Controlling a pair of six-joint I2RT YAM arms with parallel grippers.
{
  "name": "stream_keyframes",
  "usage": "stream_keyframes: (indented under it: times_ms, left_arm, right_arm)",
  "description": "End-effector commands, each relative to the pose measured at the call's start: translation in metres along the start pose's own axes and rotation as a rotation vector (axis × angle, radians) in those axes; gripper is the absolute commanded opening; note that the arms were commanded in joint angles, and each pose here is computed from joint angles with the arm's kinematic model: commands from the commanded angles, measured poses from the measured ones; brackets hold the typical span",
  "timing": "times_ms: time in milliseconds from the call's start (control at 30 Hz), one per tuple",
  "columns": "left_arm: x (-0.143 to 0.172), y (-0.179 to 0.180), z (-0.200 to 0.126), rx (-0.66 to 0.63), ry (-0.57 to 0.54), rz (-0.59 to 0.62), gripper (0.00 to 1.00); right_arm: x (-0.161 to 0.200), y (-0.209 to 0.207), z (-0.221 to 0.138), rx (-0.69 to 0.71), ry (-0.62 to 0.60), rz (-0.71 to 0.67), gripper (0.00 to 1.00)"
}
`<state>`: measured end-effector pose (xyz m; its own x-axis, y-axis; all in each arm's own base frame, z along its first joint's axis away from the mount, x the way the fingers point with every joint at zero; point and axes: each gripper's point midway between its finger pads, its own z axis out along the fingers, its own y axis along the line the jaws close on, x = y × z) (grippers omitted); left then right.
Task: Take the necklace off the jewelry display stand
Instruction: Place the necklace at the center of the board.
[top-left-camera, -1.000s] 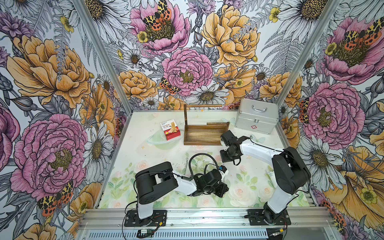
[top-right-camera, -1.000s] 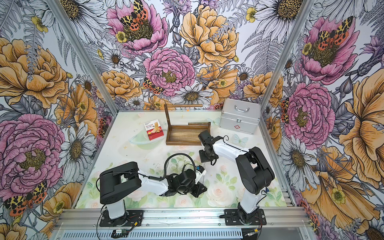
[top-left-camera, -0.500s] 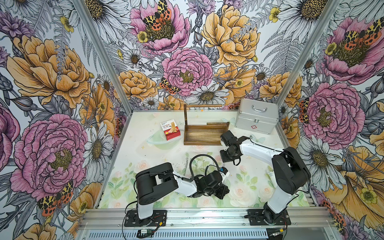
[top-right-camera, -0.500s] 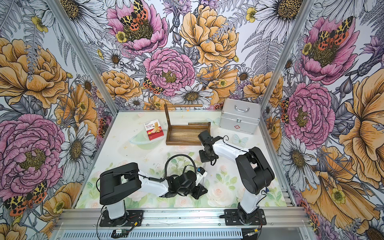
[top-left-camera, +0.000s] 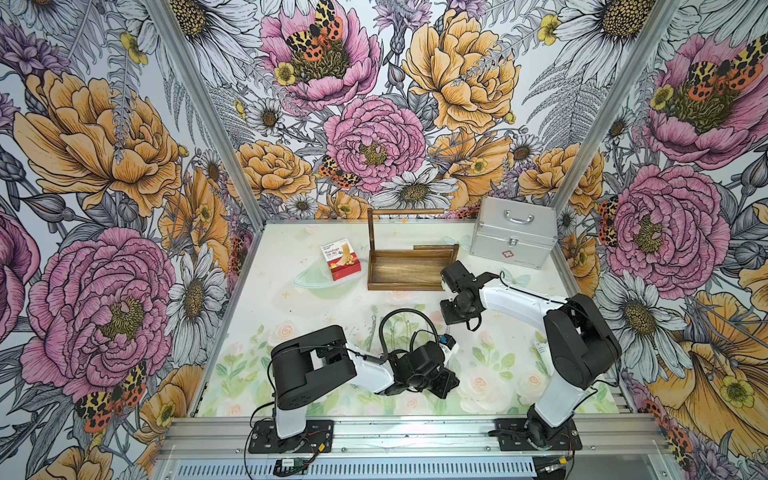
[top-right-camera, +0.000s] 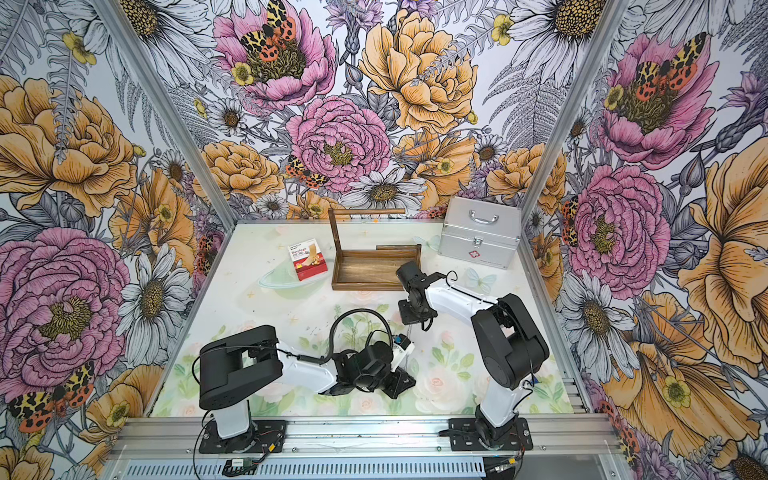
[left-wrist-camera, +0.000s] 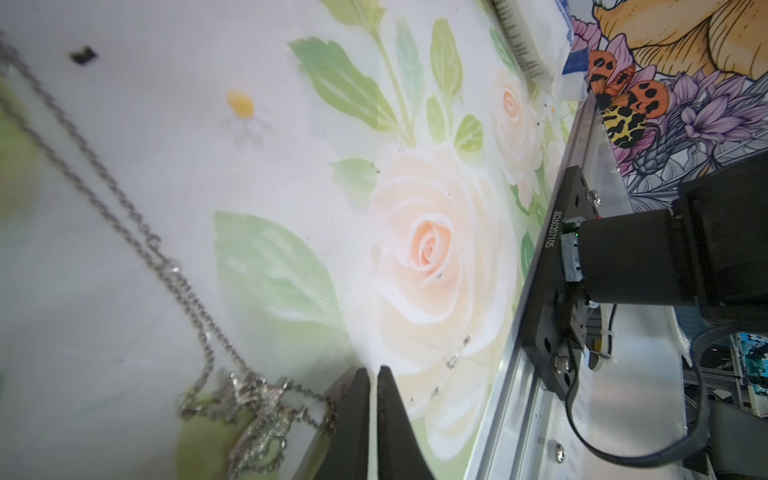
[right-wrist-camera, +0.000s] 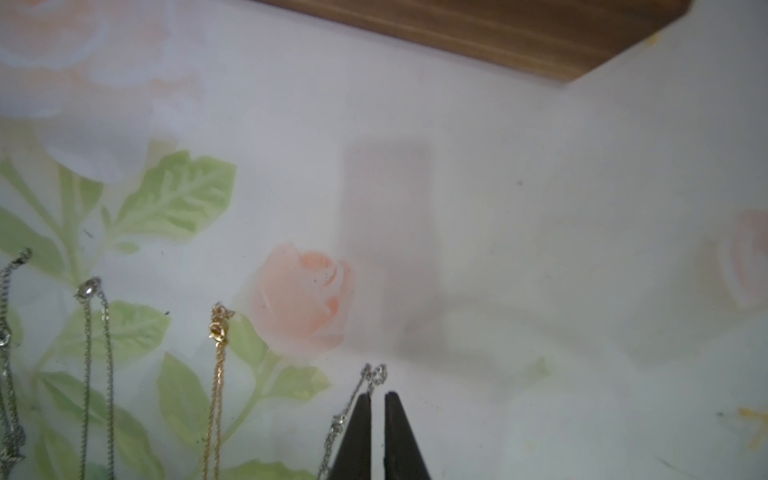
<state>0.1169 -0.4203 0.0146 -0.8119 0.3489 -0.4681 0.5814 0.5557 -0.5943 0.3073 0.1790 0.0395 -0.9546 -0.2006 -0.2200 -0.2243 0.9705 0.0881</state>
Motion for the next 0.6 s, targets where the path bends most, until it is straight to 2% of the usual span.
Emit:
stream_keyframes:
  times_ms: [0, 133, 400, 567]
  left_arm:
    - [-0.001, 0.001, -0.010, -0.019, 0.002, -0.006, 0.13]
    - [-0.006, -0.002, -0.013, -0.013, -0.004, 0.000, 0.15]
    - [-0.023, -0.017, -0.020, -0.003, -0.022, 0.034, 0.19]
    - [-0.037, -0.034, -0.025, 0.019, -0.040, 0.064, 0.22]
  right_arm:
    - [-0.013, 0.002, -0.010, 0.004, -0.067, 0.001, 0.11]
    - [-0.013, -0.001, -0.016, 0.006, -0.105, 0.012, 0.15]
    - [-0.011, -0.010, -0.040, 0.011, -0.241, 0.051, 0.29]
    - [-0.007, -0.017, -0.059, 0.005, -0.347, 0.079, 0.32]
